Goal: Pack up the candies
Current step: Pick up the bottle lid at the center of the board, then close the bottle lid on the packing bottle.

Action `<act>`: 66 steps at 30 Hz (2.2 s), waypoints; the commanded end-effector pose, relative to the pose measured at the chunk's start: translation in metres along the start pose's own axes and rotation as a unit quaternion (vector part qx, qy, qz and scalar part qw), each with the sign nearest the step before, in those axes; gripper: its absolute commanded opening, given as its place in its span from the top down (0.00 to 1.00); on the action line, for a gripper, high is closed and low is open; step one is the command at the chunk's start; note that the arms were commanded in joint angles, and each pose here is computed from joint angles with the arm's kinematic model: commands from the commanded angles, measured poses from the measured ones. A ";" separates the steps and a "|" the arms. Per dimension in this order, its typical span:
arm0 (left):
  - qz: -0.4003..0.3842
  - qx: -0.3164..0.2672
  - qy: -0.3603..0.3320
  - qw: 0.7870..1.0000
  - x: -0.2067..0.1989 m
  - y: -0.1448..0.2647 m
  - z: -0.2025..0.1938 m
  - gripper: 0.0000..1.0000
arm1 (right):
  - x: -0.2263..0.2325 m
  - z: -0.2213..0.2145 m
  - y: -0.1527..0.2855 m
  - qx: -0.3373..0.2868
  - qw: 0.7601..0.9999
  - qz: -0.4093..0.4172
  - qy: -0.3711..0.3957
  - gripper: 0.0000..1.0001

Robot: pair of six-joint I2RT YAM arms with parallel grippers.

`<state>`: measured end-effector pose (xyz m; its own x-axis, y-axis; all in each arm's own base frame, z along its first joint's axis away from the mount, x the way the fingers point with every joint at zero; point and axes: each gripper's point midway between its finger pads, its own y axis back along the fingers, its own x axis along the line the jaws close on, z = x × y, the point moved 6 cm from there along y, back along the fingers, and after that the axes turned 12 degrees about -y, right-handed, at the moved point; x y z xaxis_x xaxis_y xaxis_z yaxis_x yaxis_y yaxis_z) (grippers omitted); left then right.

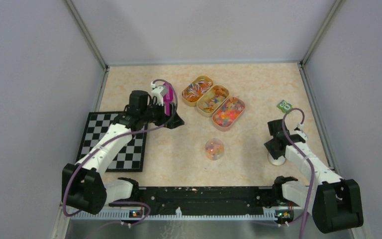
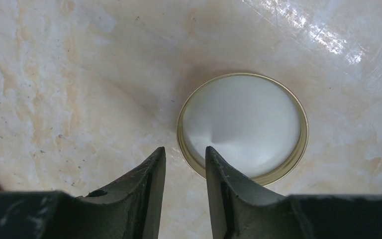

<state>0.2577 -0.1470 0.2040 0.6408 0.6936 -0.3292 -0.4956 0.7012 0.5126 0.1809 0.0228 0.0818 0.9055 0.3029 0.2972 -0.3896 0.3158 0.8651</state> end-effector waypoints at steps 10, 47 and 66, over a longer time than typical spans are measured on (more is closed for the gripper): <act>-0.001 -0.025 -0.026 0.999 -0.004 0.006 0.009 0.01 | 0.008 -0.001 -0.015 -0.010 0.999 0.001 -0.030 0.75; -0.101 -0.094 -0.015 0.990 -0.042 0.027 0.034 0.05 | 0.090 -0.041 0.178 0.332 0.681 0.617 0.214 1.00; -0.158 0.011 0.078 0.984 -0.066 -0.038 -0.027 0.27 | 0.066 -0.103 0.172 0.456 0.628 0.612 0.155 1.00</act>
<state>0.2148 -0.1997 0.1816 0.6289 0.4908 -0.6030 -0.2656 0.8646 0.4266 0.1508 0.1856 0.1985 -0.0531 0.0775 0.9956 -0.3529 -0.9341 0.0539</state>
